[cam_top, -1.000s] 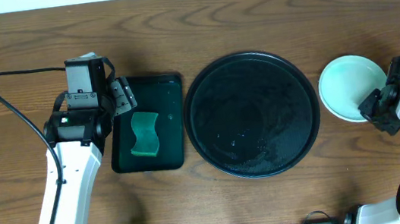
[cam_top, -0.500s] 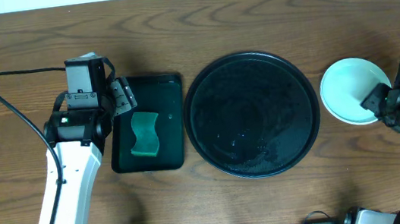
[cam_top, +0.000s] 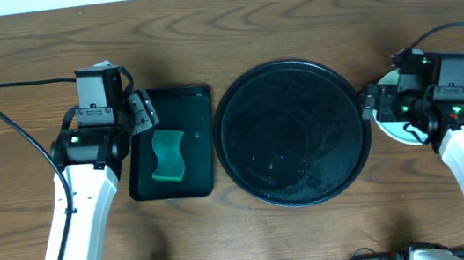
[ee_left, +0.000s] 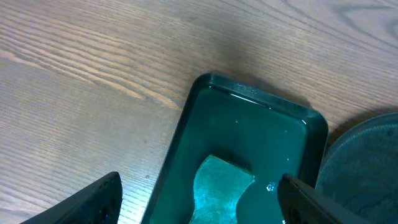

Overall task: Clean dirty plates on tray and stack at the side
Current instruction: 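Lower the pale green plate onto the stack and open the right gripper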

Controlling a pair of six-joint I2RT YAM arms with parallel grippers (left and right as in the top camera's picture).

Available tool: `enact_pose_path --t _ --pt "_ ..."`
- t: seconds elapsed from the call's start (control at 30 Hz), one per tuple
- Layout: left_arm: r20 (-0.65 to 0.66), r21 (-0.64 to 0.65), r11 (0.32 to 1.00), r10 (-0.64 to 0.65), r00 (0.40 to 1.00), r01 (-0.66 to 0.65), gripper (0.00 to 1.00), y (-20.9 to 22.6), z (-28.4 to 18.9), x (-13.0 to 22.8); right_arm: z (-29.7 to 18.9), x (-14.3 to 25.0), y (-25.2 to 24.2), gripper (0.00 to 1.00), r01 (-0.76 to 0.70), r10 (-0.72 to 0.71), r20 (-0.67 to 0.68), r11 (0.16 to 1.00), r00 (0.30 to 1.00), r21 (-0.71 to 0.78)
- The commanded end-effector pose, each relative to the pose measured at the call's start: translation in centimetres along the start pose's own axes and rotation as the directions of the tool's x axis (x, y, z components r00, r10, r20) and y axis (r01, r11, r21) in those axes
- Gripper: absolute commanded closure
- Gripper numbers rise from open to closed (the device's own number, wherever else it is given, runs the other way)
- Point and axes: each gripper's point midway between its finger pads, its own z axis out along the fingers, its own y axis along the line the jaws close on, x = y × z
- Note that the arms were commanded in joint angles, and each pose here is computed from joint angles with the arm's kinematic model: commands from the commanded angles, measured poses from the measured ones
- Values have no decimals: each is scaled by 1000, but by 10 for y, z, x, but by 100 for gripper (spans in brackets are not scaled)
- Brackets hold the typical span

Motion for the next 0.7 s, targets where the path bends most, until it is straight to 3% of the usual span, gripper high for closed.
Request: enact_pose_path --t 0.0,0.67 --pt "6 -17 1000 -1 1000 1 20 3 -1 -2 -6 -9 12 1 74 -73 30 996 997 -45" --pt "6 -17 1000 -1 1000 1 20 3 -1 -2 -5 -3 12 1 66 -66 5 997 998 -45"
